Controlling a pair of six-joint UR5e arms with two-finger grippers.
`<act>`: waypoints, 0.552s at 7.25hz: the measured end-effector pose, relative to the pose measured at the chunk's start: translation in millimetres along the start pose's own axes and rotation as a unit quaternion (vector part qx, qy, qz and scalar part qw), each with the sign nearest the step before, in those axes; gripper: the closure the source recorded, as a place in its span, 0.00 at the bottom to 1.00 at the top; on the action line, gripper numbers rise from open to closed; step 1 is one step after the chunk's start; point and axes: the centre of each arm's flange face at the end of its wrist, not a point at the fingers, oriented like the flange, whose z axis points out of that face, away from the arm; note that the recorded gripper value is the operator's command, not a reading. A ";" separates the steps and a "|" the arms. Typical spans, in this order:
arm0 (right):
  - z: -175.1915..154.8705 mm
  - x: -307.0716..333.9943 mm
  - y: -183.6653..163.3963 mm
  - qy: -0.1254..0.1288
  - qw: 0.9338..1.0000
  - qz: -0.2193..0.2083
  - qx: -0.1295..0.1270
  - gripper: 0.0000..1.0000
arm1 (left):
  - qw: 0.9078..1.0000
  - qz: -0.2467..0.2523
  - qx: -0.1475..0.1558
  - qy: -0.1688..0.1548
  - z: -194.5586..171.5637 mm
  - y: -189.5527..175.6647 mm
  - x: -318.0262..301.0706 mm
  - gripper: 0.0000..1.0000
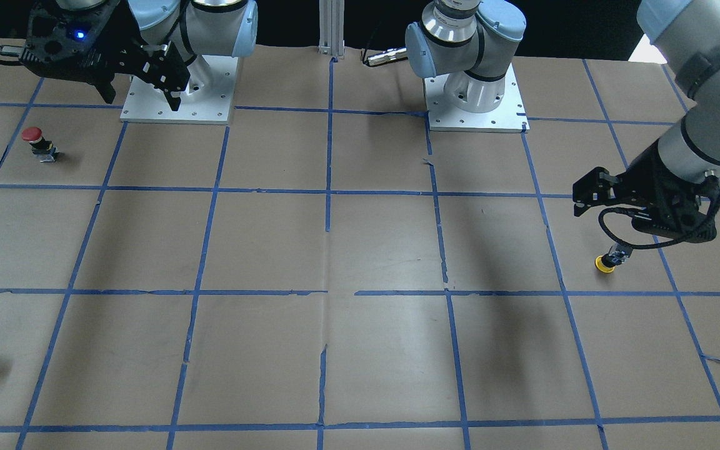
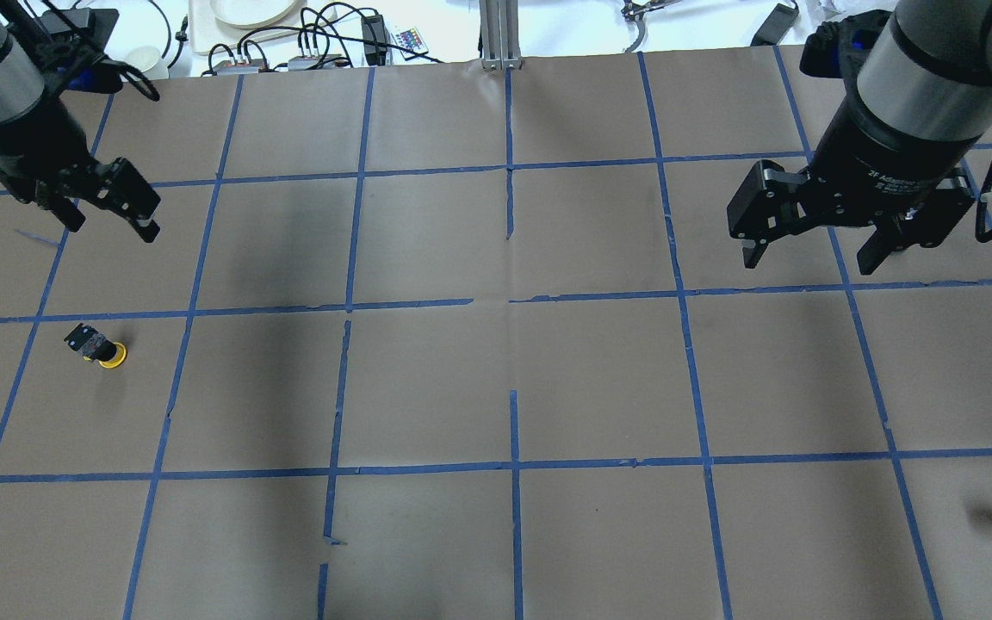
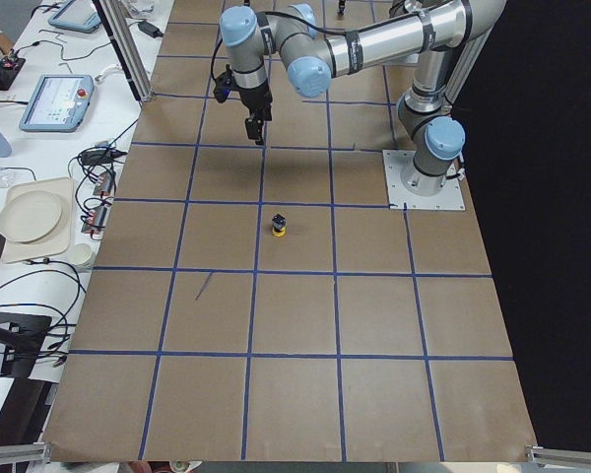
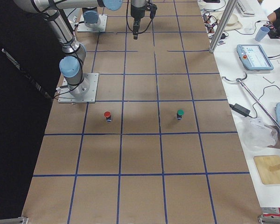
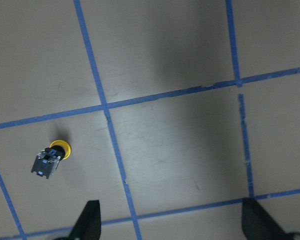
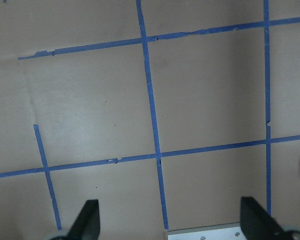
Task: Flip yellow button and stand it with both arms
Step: 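Move the left gripper down toward the yellow-capped button lying on the table, then close the left gripper on the black base of the yellow button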
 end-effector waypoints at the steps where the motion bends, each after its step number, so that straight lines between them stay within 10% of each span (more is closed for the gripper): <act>1: 0.0 0.1 0.6 0.000 1.000 0.000 0.000 0.00 | 0.999 0.049 0.019 -0.014 25.0 7.0 -25.9 0.01; 4: -1.0 0.5 3.7 0.001 1.000 0.001 0.002 0.00 | 0.982 0.172 0.057 -0.060 92.1 42.5 -83.1 0.00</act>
